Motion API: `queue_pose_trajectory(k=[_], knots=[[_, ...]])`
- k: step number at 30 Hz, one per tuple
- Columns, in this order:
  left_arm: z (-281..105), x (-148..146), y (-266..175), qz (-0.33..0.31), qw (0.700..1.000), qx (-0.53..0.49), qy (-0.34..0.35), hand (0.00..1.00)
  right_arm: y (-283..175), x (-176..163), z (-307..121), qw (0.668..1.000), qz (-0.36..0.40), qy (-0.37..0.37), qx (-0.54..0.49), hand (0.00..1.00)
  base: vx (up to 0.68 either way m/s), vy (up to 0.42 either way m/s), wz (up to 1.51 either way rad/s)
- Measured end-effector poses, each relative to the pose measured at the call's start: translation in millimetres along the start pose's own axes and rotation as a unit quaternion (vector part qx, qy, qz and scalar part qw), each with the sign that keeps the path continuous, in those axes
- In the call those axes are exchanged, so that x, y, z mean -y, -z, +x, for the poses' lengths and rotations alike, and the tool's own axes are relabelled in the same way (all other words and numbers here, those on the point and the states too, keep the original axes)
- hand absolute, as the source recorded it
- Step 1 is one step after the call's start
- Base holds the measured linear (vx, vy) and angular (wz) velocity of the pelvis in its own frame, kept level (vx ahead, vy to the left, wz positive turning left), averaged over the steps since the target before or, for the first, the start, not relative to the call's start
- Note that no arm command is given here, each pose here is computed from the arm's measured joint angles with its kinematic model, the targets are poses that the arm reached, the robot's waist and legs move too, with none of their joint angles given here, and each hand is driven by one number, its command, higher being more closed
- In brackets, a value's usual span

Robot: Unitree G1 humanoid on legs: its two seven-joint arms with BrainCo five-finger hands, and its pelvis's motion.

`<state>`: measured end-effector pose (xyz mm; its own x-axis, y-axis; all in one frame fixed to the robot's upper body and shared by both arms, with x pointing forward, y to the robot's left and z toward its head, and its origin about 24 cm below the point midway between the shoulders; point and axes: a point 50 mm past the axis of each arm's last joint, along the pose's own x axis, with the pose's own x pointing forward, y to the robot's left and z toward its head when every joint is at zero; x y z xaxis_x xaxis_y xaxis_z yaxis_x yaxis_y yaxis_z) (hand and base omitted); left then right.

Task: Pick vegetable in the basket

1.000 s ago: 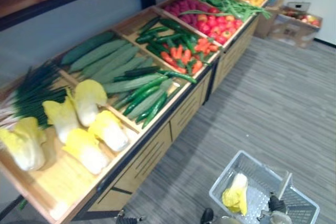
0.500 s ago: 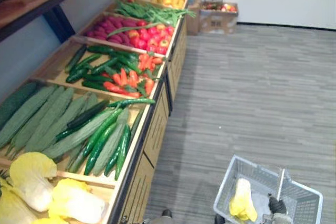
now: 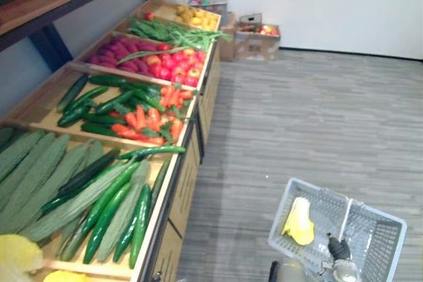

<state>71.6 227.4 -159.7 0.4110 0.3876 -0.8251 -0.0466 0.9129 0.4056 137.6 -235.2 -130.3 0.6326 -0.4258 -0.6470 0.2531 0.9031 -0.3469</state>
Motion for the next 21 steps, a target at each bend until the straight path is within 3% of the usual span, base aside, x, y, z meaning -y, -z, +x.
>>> queue_pose_trajectory(k=[3, 6, 9, 12, 21], knots=[[1.5, 2.3, -11.3, -0.009, 1.000, 0.016, -0.007, 0.00, 4.5, 0.5, -1.8, 1.000, 0.024, 0.009, -0.012, 1.00, 0.29, -0.187, 0.15], [-0.5, 30.5, -41.7, -0.027, 0.998, 0.054, 0.023, 0.00, 3.2, 18.6, 2.1, 0.996, 0.061, 0.056, -0.020, 1.00, 0.30, -0.180, 0.29], [1.5, 26.0, -50.6, -0.045, 0.997, 0.067, 0.011, 0.00, 10.7, 9.1, -3.4, 0.994, 0.085, 0.053, -0.035, 1.00, 0.23, -0.263, 0.36], [-3.0, 40.9, -51.4, -0.067, 0.995, 0.062, 0.027, 0.00, 15.3, 8.9, -5.4, 0.994, 0.086, 0.053, -0.043, 1.00, 0.28, -0.263, 0.22], [-4.6, 38.5, -49.5, -0.130, 0.990, 0.055, 0.012, 0.00, 45.6, 8.3, -14.7, 0.992, 0.046, 0.036, -0.112, 1.00, 0.38, -0.143, -0.01]])
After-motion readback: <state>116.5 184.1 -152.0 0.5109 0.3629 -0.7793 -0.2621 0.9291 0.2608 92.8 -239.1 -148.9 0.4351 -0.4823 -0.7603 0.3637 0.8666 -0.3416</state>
